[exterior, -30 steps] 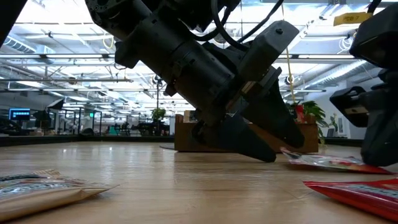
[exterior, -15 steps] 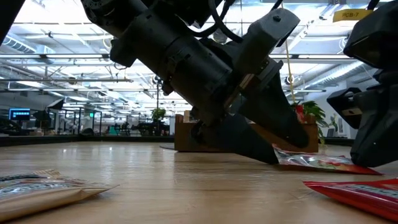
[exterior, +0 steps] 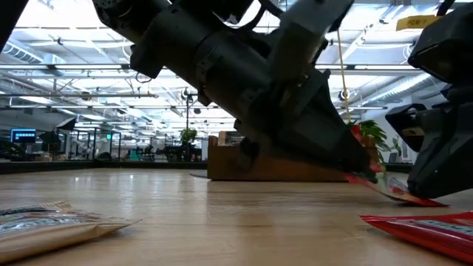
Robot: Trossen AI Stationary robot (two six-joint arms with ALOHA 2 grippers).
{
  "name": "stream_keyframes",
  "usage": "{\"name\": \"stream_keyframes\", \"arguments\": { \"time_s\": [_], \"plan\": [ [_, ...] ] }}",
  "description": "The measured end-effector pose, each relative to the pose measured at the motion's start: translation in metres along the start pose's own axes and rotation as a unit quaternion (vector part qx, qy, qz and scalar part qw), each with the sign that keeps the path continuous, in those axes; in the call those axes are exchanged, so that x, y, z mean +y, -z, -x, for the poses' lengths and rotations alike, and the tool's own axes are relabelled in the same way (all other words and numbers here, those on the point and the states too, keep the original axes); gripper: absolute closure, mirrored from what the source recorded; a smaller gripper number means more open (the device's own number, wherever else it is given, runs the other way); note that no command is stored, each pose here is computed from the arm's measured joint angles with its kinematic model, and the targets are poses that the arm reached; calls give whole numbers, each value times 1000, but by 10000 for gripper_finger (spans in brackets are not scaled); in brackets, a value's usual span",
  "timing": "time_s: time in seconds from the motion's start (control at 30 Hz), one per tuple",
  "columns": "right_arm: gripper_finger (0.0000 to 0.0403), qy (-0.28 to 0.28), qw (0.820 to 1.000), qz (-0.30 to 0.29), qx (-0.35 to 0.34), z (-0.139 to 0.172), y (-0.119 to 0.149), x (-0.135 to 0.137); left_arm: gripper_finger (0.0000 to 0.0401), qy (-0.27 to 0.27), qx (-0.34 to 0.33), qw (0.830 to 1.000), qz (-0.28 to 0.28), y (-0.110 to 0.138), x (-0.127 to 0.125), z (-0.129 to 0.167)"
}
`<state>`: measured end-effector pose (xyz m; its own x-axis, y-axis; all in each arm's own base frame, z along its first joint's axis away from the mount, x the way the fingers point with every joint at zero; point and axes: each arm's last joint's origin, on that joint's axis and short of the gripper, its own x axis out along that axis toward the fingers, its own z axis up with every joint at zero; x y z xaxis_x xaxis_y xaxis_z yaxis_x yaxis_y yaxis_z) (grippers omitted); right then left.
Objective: Pick & Place Tea
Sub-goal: Put the right red tea bag into the right wooden organizer
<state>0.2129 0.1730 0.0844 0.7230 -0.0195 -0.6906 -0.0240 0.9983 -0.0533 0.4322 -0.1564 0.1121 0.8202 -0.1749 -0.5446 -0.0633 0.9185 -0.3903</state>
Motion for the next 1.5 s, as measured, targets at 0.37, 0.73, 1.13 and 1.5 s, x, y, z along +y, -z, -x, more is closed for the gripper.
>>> {"name": "stream_keyframes", "arguments": {
  "time_s": [0.37,0.73,1.13,1.5],
  "plan": [
    [399,-19,994,33,-104,25,-18,17,394,18,82,993,-86,-26,-20,47],
    [327,4,977,-3,-212,49,-48,15,397,-78,188,958,-201,-72,-68,69],
    [191,-45,978,-48,-196,37,-62,-4,399,-118,209,944,-226,-74,-64,36],
    [221,-34,985,-81,-147,29,-56,-14,399,-112,178,950,-232,-82,-65,33]
  ]
}}
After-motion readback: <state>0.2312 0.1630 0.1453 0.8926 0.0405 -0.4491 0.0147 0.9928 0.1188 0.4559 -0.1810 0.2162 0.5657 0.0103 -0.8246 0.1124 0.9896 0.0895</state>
